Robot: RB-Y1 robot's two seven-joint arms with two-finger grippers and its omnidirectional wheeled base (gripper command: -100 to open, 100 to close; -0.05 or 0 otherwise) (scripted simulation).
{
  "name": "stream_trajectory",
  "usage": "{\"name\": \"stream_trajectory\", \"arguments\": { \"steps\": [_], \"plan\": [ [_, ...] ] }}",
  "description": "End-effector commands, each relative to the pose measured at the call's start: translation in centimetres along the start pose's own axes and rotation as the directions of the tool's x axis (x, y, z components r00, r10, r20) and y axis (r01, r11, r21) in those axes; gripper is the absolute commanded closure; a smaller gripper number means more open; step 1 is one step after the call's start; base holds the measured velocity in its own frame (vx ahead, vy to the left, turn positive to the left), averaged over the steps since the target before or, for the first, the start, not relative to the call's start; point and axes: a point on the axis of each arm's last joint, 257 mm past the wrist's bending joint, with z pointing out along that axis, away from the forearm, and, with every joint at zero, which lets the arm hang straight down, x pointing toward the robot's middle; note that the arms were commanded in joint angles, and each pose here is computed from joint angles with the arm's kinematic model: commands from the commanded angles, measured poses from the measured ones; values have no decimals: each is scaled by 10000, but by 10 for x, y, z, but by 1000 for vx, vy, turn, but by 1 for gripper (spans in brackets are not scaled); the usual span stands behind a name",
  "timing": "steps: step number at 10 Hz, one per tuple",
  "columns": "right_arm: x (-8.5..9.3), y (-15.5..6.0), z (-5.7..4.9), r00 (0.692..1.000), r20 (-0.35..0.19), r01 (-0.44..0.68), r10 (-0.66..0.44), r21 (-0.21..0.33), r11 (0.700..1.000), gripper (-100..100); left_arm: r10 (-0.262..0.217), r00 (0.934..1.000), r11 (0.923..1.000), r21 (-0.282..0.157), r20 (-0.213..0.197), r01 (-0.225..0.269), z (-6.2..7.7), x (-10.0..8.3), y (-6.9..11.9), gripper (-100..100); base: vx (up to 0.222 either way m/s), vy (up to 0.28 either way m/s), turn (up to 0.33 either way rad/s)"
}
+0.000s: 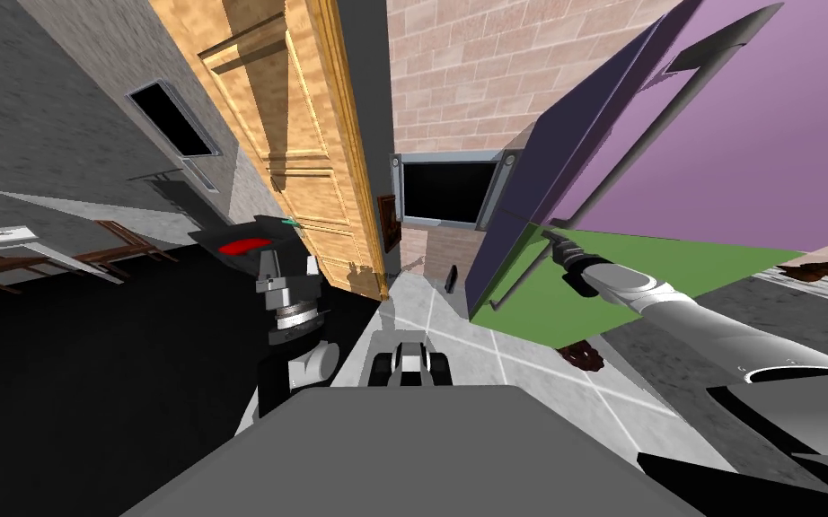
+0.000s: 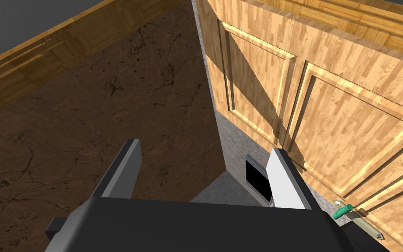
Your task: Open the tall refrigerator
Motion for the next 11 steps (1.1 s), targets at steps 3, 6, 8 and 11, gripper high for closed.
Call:
{"name": "stream_trajectory", "arguments": {
  "steps": [3, 6, 8, 11],
  "plan": [
    [-14, -22, 0, 9996, 293, -49, 35, 458, 9989, 100, -1, 10000, 10000, 0, 0, 1, 0, 0, 0, 0, 61, 2, -133],
    [-64, -48, -6, 9919, 1272, -64, -64, 999, 9950, 100, 0, 10000, 10000, 0, 1, 0, 0, 0, 0, 0, 160, 28, -359],
    [-88, -63, -10, 9849, 1728, -121, -107, 1305, 9914, 100, 0, 10000, 10000, 1, 0, 0, 0, 0, 0, 0, 137, 20, -293],
    [-135, -89, -25, 9638, 2652, -236, -264, 1836, 9827, 100, 0, 10000, 10000, 0, 0, 0, 0, 0, 0, 0, 144, 23, -339]
  ]
}}
